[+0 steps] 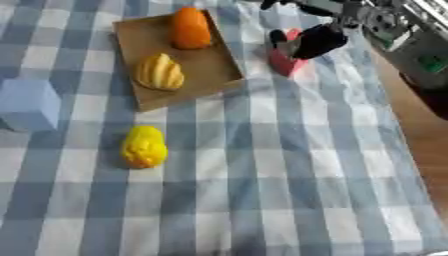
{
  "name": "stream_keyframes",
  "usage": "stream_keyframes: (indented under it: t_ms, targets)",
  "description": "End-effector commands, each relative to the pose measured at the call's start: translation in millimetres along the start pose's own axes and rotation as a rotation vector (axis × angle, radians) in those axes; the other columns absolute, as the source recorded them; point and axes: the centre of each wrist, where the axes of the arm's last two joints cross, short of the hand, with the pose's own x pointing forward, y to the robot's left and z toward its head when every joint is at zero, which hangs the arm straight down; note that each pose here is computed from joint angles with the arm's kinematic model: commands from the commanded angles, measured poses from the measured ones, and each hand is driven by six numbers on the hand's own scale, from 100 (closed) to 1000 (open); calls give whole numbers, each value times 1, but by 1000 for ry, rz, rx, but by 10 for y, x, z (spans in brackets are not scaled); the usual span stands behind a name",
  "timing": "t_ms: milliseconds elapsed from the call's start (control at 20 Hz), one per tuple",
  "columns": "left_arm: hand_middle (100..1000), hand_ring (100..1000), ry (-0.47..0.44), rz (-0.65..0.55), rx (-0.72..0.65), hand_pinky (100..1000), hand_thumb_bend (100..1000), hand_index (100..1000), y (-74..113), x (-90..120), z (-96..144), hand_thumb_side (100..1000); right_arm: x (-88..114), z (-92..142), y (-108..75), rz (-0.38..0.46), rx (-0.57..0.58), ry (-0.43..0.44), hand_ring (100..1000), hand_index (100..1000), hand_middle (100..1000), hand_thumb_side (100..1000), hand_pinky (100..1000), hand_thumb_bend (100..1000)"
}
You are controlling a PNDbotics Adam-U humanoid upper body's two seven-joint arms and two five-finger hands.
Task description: Pick up objects on the table and place them in the box.
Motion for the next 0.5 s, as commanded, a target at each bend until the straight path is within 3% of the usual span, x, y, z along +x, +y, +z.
stream_keyframes:
  t_ms: [50,500]
  targets:
    - [735,730,-31,-15,-3,855,336,832,42,36,-71,604,-84,1,-97,39,1,32,893,899,885,404,829,100]
    - [735,730,-53,-21,-10,855,336,830,50,45,-99,602,-355,-127,-15,33,55,115,910,905,885,532,842,100]
